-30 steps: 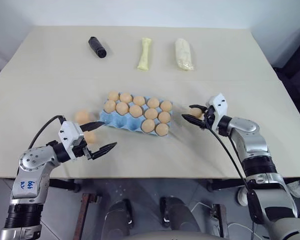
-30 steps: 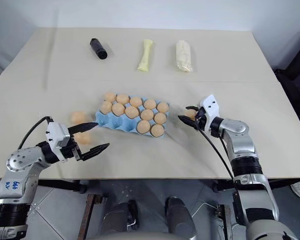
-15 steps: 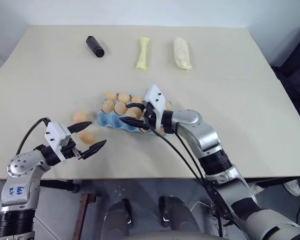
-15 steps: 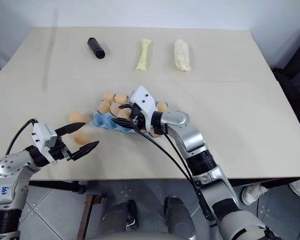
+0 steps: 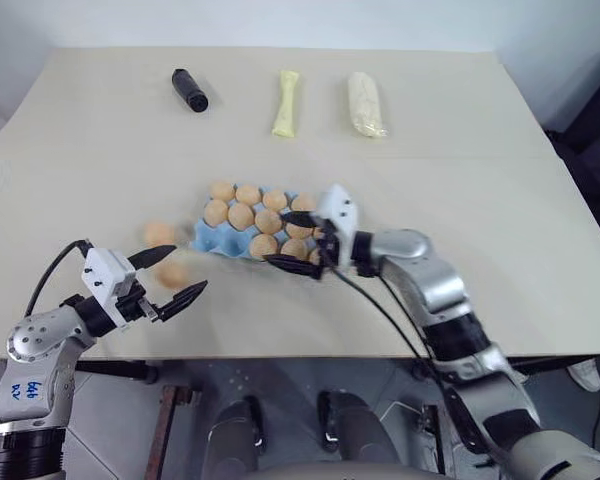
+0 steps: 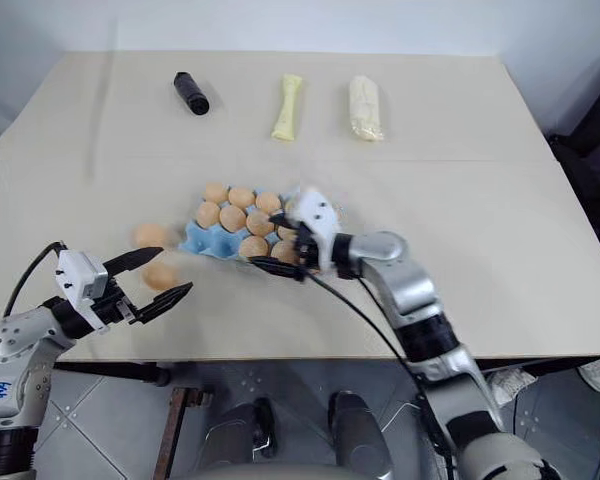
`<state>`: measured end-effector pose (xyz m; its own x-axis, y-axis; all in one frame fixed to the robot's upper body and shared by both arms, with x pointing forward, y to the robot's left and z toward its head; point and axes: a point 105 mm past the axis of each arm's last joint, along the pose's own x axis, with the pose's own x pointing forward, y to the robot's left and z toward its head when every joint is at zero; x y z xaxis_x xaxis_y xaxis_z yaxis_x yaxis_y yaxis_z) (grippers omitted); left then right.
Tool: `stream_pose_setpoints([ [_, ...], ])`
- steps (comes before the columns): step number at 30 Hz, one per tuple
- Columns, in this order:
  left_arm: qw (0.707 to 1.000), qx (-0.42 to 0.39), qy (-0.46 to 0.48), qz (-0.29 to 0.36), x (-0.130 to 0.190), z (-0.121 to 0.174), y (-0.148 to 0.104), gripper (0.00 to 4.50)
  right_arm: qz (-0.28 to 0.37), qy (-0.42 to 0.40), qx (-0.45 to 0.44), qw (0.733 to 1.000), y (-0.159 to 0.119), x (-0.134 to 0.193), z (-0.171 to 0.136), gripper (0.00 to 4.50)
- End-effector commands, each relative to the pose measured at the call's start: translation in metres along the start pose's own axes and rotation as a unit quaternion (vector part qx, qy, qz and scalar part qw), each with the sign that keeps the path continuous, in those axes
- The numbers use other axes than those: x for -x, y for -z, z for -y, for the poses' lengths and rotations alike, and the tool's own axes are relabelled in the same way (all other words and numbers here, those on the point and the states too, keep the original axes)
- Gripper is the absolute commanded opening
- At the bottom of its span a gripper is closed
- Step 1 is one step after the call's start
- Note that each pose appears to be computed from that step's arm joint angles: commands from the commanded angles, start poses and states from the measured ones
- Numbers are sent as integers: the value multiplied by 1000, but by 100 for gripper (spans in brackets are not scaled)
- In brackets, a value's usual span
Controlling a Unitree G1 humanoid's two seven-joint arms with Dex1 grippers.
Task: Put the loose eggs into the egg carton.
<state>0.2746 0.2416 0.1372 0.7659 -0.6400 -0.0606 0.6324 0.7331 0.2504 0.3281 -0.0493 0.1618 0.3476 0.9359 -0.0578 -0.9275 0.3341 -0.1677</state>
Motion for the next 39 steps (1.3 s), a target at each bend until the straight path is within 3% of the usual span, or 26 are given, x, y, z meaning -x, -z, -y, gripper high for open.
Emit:
stream_pose_setpoints([
  [1, 999, -13, -37, 17, 17, -17, -11, 450, 38, -8, 36, 999, -14, 44, -5, 448],
  [6, 999, 10, -49, -10, 42, -28, -1, 450, 37, 26, 94, 995, -8, 86, -8, 448],
  [12, 996, 18, -35, -75, 65, -36, 15, 450, 4, -1, 118, 993, 8, 105, -20, 448],
  [21, 998, 27, 1, -57, 32, -18, 21, 450, 7, 4, 118, 993, 8, 98, -22, 448],
  [32, 992, 46, 28, -113, 0, -9, 35, 450, 5, 2, 116, 993, 6, 93, -23, 448],
  [35, 991, 52, 18, -120, 1, -12, 39, 395, 9, 3, 116, 993, 4, 90, -23, 450],
  [39, 994, 49, 14, -98, -2, -12, 34, 269, 14, 10, 116, 993, 3, 89, -22, 450],
])
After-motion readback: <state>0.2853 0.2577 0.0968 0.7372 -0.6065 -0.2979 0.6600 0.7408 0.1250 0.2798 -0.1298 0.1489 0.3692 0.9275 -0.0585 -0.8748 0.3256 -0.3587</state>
